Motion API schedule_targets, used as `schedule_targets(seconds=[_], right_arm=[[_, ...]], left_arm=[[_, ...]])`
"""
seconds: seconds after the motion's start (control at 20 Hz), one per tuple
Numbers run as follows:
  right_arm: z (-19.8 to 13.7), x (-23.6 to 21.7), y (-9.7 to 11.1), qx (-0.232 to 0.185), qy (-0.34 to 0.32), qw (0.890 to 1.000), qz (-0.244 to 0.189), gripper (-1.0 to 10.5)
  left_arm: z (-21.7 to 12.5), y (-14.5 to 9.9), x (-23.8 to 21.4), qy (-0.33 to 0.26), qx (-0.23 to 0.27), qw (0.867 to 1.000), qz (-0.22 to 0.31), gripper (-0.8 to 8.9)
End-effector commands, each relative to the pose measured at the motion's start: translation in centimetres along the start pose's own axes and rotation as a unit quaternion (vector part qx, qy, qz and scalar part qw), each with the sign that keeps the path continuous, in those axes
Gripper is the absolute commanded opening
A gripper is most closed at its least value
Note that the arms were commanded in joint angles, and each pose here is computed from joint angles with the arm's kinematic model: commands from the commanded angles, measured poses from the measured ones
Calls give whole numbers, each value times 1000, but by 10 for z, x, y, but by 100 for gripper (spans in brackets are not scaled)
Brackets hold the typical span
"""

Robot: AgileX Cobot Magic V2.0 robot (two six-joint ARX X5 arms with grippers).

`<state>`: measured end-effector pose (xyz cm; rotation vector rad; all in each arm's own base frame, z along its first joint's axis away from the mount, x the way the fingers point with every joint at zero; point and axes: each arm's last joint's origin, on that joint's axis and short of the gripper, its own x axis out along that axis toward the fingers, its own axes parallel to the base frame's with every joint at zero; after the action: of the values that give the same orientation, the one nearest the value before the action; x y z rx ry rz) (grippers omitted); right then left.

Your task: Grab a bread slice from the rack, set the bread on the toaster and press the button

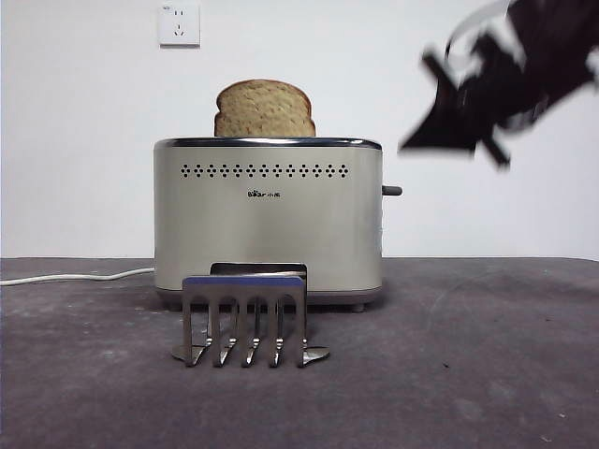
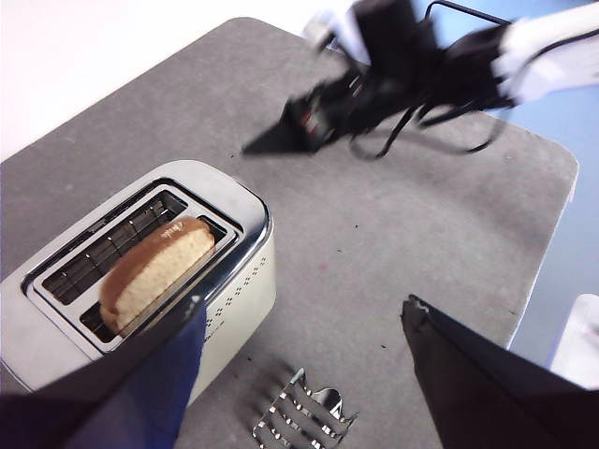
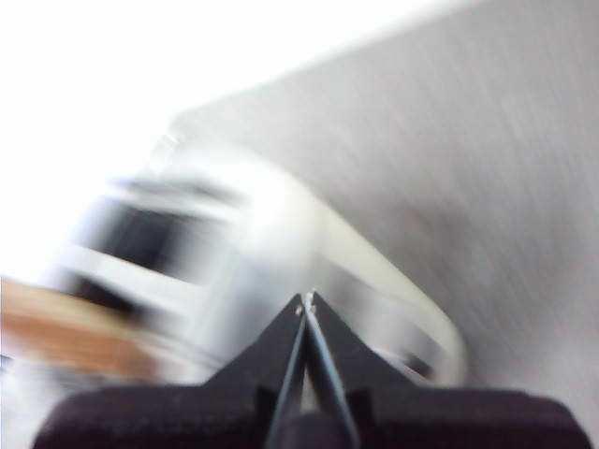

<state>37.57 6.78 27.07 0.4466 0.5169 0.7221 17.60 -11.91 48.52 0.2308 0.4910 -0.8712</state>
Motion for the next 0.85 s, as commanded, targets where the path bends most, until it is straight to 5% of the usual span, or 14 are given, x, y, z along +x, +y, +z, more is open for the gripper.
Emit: schedule_targets(seconds=[0.05, 0.35, 0.85], right_arm=[[12, -32, 32, -26, -7, 1000, 2, -12], [-5, -115, 106, -74, 79, 994, -8, -12], [-43, -180, 152, -99, 164, 981, 0, -12]], left_arm=[[-1, 0, 2, 4, -6, 1000, 0, 354], [-7, -1, 2, 32, -14, 999, -5, 345], [-16, -3, 1, 76, -28, 997, -13, 339]])
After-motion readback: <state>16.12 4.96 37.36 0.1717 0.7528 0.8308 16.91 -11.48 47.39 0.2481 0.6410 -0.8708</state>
